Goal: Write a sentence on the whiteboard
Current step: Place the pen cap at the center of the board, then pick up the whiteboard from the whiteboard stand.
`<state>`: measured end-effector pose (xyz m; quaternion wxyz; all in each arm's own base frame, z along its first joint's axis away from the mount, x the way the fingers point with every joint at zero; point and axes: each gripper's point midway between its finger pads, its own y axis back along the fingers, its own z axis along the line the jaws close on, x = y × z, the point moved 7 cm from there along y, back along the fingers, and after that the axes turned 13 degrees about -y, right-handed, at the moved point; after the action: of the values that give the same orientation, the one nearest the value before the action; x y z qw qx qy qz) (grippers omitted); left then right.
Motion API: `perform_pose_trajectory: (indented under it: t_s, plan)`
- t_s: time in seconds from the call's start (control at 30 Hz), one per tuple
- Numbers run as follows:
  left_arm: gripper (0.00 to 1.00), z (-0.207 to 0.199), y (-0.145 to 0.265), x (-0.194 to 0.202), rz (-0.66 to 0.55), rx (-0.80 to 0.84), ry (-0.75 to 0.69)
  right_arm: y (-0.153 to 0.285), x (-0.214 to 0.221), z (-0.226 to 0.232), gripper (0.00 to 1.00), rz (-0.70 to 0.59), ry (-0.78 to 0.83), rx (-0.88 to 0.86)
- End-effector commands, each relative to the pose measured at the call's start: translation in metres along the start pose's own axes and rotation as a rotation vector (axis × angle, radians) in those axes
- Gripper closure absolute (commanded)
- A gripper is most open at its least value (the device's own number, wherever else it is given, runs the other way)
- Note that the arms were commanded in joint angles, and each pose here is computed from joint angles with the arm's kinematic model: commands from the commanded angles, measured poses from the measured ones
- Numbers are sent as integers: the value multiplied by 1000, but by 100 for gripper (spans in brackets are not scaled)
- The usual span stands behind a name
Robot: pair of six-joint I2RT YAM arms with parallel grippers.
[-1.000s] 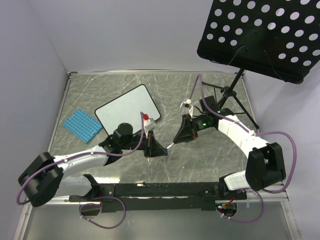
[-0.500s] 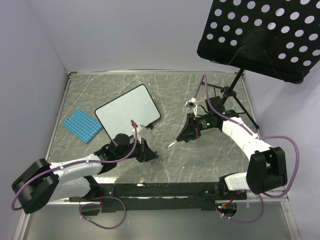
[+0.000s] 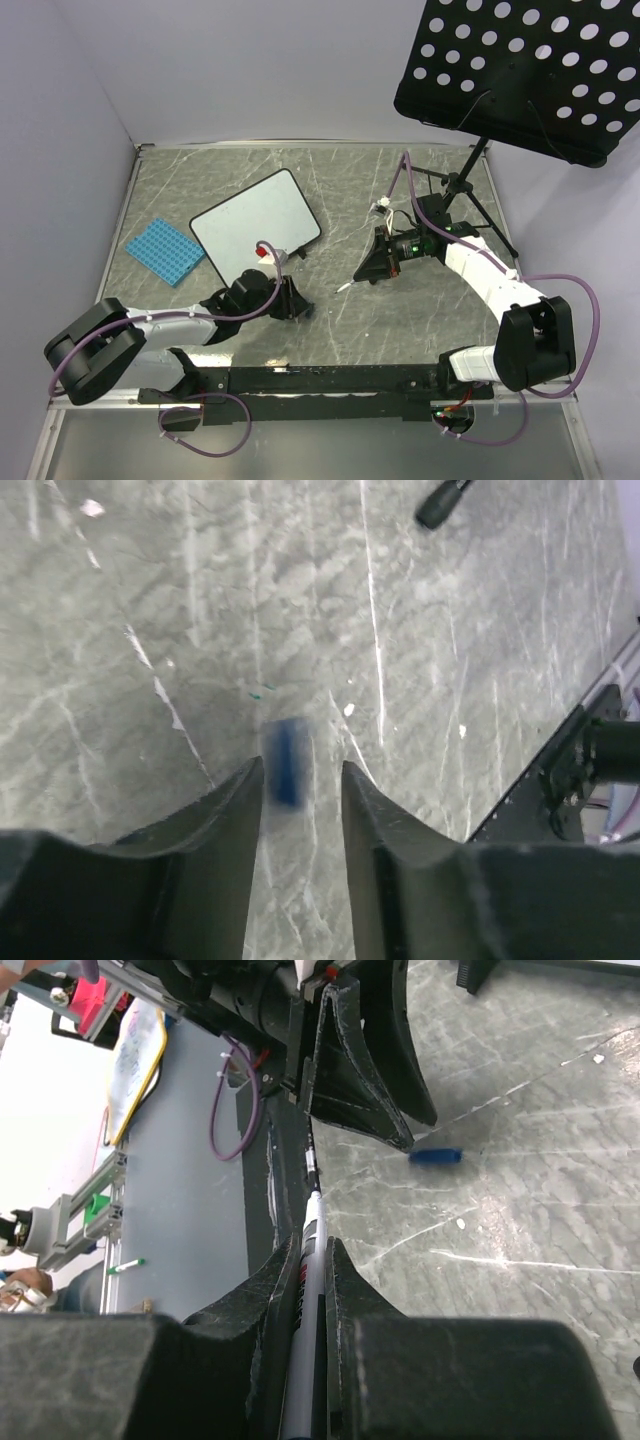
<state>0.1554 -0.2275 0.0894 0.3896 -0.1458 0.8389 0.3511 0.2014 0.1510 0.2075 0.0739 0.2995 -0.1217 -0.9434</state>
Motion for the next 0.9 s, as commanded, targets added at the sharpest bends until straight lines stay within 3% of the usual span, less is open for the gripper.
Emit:
perform_pose_trajectory:
  t_s: [0.0,0.2,0.23,0.27,0.4,0.43,0.5,0.67,0.77,0.87]
  plan:
    - [53,-3,-1,-19,-88,-26,9,3,-7,6,100,-27,69,7]
    - [48,-7,9,-30,-105,-33,1,3,-8,5,100,-28,72,18]
    - [44,-14,14,-46,-154,-21,-8,4,-7,4,100,-30,74,27]
    - [40,-13,18,-46,-131,-37,-24,4,-8,4,100,-32,82,34]
    - [8,-12,41,-82,-227,-117,-66,3,-8,3,100,-38,96,56]
    - [4,-13,50,-100,-275,-126,-71,4,-8,3,100,-41,103,64]
    - [1,-7,59,-108,-259,-165,-101,3,-9,2,100,-50,121,88]
    - [3,6,104,-174,-359,-340,-219,-9,-9,-3,100,-18,184,198]
    - [3,29,134,-207,-441,-497,-225,-19,-16,11,100,17,282,249]
    - [4,48,156,-223,-518,-530,-201,-18,-34,33,100,33,413,348]
